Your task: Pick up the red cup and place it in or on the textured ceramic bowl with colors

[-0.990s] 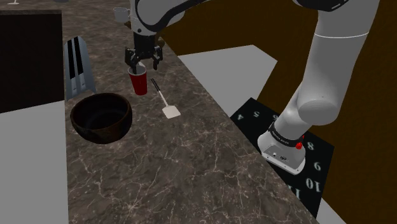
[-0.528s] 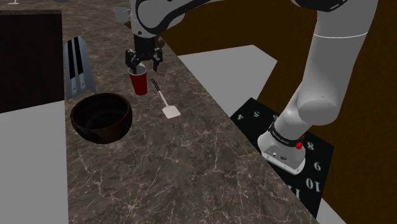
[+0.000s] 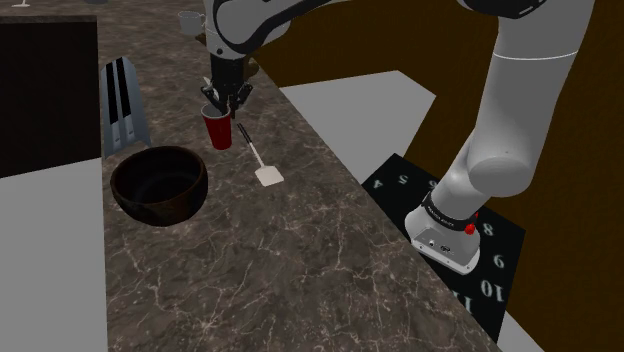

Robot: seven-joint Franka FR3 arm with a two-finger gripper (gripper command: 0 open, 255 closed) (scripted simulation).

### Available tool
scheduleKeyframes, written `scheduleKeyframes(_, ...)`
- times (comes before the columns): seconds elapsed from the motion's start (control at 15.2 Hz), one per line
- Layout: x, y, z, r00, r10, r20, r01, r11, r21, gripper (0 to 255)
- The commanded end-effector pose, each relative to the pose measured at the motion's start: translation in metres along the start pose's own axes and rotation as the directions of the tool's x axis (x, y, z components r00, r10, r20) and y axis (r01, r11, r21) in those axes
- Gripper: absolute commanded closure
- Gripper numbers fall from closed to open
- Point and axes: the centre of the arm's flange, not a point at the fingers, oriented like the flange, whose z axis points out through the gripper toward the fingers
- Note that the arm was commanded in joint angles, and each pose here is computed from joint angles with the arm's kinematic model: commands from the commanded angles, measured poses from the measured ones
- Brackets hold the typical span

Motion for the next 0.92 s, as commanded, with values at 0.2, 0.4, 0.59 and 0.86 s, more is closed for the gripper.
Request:
scheduleKeyframes(0.2,0.0,-0.001,-0.005,1.0,0.0,0.001,0.0,1.0,0.0,255)
scheduleKeyframes(0.4,0.0,-0.002,-0.02,1.0,0.0,0.001,0.0,1.0,0.0,255)
scheduleKeyframes(0.59,0.0,-0.004,-0.036,1.0,0.0,0.001,0.0,1.0,0.0,255)
scheduleKeyframes(0.86,0.0,-0.006,-0.057,1.0,0.0,0.001,0.0,1.0,0.0,255)
